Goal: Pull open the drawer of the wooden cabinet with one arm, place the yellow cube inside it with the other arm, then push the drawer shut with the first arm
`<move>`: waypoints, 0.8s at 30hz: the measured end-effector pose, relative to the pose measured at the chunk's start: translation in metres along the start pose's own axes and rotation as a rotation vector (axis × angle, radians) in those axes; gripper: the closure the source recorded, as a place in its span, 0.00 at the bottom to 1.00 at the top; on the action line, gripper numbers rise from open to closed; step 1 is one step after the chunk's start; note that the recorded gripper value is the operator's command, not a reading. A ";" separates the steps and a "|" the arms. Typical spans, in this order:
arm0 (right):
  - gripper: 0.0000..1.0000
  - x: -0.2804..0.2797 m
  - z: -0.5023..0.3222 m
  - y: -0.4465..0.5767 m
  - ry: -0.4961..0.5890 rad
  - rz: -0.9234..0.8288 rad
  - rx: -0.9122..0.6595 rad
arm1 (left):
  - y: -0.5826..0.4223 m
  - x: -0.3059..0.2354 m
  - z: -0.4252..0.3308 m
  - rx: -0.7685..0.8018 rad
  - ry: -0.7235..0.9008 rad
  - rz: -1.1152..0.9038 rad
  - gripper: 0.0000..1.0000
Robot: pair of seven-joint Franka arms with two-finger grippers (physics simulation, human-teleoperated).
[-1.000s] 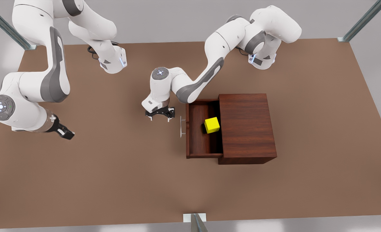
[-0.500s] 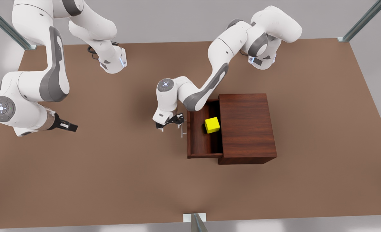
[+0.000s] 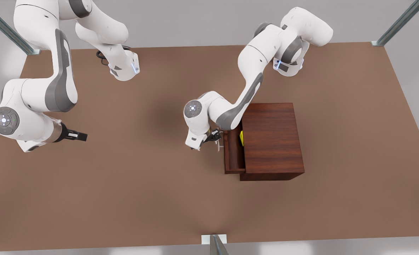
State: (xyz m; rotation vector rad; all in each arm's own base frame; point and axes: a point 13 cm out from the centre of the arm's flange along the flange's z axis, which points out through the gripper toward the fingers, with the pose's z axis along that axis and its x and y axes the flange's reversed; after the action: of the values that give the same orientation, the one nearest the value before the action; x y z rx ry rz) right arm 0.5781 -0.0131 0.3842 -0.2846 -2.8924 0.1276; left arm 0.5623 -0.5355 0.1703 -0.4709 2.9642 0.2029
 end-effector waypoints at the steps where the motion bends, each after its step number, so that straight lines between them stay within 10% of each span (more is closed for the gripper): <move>1: 0.00 0.000 0.000 0.000 0.000 -0.006 0.000 | 0.003 0.001 0.006 -0.013 0.007 0.006 0.00; 24: 0.00 0.000 0.001 -0.002 0.002 -0.075 0.002 | 0.061 -0.009 0.009 -0.113 0.082 0.088 0.00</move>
State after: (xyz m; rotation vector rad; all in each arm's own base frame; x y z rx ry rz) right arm 0.5778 -0.0154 0.3836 -0.1750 -2.8961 0.1176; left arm 0.5525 -0.4743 0.1693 -0.3703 3.0685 0.3705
